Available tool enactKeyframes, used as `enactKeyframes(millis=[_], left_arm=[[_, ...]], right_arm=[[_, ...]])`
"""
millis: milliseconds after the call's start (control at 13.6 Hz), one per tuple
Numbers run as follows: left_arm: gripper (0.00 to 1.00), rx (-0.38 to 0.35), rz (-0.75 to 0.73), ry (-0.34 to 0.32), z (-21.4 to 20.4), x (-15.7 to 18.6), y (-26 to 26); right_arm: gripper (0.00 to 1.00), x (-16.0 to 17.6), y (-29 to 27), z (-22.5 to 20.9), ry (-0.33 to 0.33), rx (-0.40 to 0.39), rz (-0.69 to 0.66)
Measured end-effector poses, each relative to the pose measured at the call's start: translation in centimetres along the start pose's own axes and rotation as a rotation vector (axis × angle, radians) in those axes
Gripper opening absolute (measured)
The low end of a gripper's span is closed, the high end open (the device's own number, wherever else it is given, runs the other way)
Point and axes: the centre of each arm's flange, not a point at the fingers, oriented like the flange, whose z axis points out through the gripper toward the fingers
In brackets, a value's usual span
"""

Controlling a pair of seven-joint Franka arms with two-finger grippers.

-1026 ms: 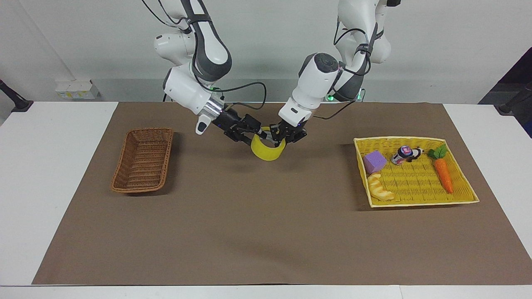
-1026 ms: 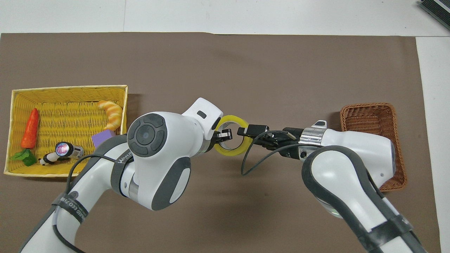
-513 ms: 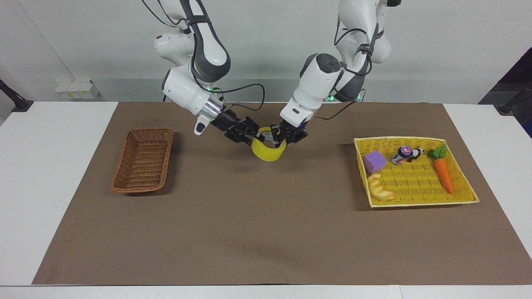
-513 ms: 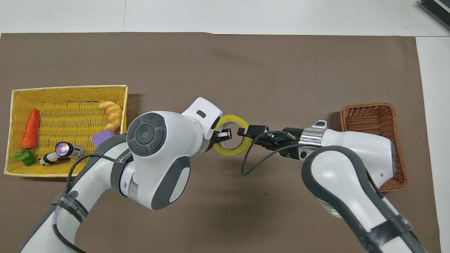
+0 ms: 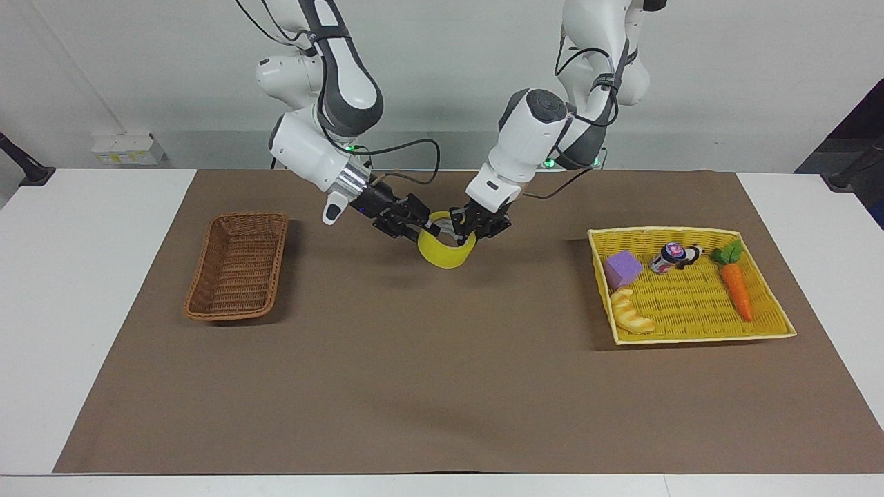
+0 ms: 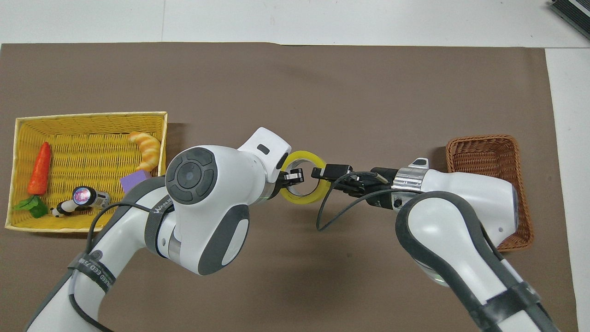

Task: Move tape to another basket
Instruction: 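Grasp the tape roll with the right gripper beside the left gripper, then open the left gripper and withdraw it while the right gripper pulls back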

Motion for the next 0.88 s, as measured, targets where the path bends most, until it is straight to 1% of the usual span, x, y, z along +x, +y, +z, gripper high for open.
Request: enactKeyframes(millis=[73, 147, 220, 293, 366, 513, 586, 660, 880], left_arm=[[0.22, 0.000, 0.000, 0.000, 0.0, 0.0, 0.0], [0.27, -0.004, -0.002, 0.000, 0.0, 0.0, 0.1], [0.37, -0.008, -0.003, -0.002, -0.1, -0.1, 0.2], [0.50, -0.012, -0.003, -0.003, -0.1, -0.2, 0.4], [0.63, -0.016, -0.003, -0.002, -0.2, -0.2, 0.5], [0.83, -0.020, -0.004, -0.001, -0.2, -0.2, 0.6], [0.96, -0.021, -0.006, 0.001, -0.4, 0.0, 0.6], [1.00, -0.026, -0.005, 0.006, -0.7, 0.1, 0.7], [1.00, -0.040, -0.014, 0.029, -1.9, 1.1, 0.6]], right_arm=[[0.63, 0.0, 0.0, 0.0, 0.000, 0.000, 0.000], [0.63, 0.0, 0.0, 0.0, -0.001, 0.000, 0.001], [0.59, 0.0, -0.2, 0.1, -0.001, 0.001, 0.002], [0.56, 0.0, -0.3, 0.1, -0.001, 0.003, 0.003], [0.55, 0.0, -0.4, 0.2, -0.003, 0.003, 0.003], [0.55, 0.0, -0.4, 0.3, -0.003, 0.002, 0.006], [0.55, 0.0, -0.4, 0.3, -0.002, 0.002, 0.006], [0.55, 0.0, -0.4, 0.3, -0.003, 0.002, 0.006], [0.55, 0.0, -0.3, 0.4, -0.007, -0.026, -0.003]])
